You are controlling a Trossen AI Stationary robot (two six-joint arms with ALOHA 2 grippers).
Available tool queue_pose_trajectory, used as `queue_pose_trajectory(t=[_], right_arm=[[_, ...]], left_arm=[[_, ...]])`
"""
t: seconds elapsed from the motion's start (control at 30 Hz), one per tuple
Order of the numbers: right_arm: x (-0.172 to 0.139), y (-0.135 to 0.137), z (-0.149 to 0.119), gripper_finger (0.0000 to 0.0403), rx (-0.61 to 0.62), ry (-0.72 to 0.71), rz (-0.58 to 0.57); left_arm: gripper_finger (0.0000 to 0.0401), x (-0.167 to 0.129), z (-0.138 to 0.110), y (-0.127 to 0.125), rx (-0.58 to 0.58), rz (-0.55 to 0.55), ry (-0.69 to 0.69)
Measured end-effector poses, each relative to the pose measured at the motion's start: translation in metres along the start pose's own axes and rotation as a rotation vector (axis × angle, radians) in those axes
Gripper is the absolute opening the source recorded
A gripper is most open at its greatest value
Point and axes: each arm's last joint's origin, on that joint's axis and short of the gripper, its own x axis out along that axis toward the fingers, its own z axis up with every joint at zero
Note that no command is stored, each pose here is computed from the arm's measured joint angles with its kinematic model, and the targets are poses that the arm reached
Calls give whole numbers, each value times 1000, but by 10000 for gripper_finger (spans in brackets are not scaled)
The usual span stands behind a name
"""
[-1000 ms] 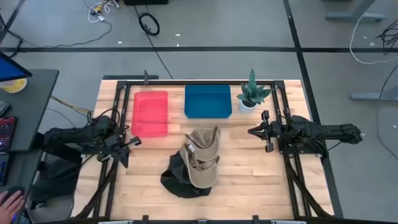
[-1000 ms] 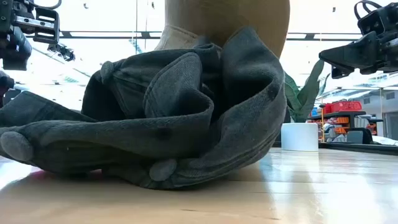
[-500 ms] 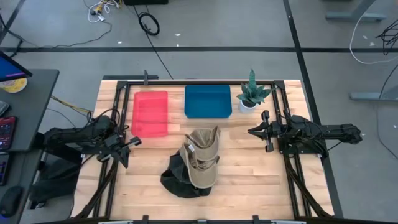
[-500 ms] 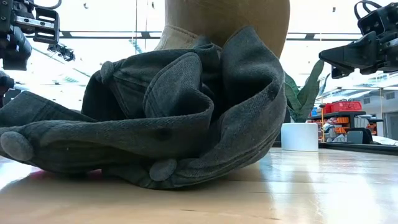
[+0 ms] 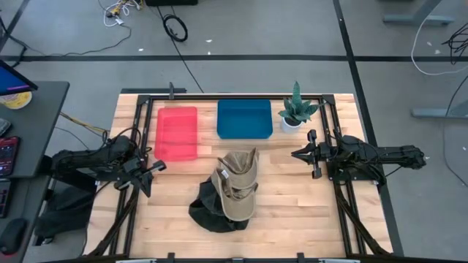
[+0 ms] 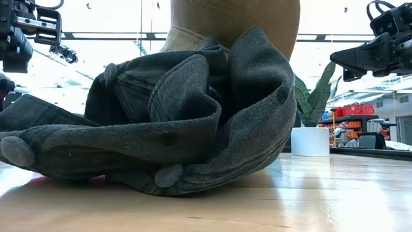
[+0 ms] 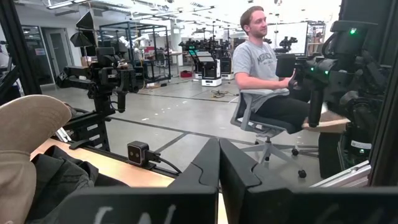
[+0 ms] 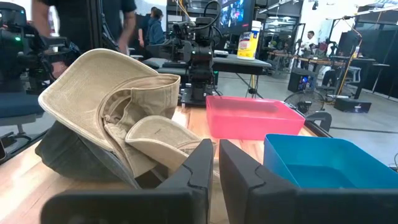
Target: Pick & Place hat
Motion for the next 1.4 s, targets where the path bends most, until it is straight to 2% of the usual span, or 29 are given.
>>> queue_pose_trajectory(t=[0.6, 0.9, 0.97, 1.03, 1.13, 1.2, 1.27, 1.33, 1.4], right_arm=[[0, 0, 0, 33, 0, 0, 0], [0, 0, 0, 33, 0, 0, 0], [0, 0, 0, 33, 0, 0, 0], [0, 0, 0, 33, 0, 0, 0], [0, 0, 0, 33, 0, 0, 0], [0, 0, 0, 33, 0, -1, 0], [0, 0, 0, 33, 0, 0, 0], [0, 0, 0, 33, 0, 0, 0], [0, 0, 0, 33, 0, -1, 0]], left_arm=[[3, 0, 0, 1, 15, 20, -2], [3, -1, 1, 7, 35, 256, -25], [3, -2, 2, 10, 46, 371, -32], [3, -4, 3, 15, -41, 533, -73], [3, -8, 9, 19, -261, 717, -248], [3, -10, 18, 20, -290, 798, -391], [3, -13, 28, 19, -239, 840, -519], [3, -16, 43, 16, -113, 867, -647], [3, -18, 57, 16, -24, 950, -668]])
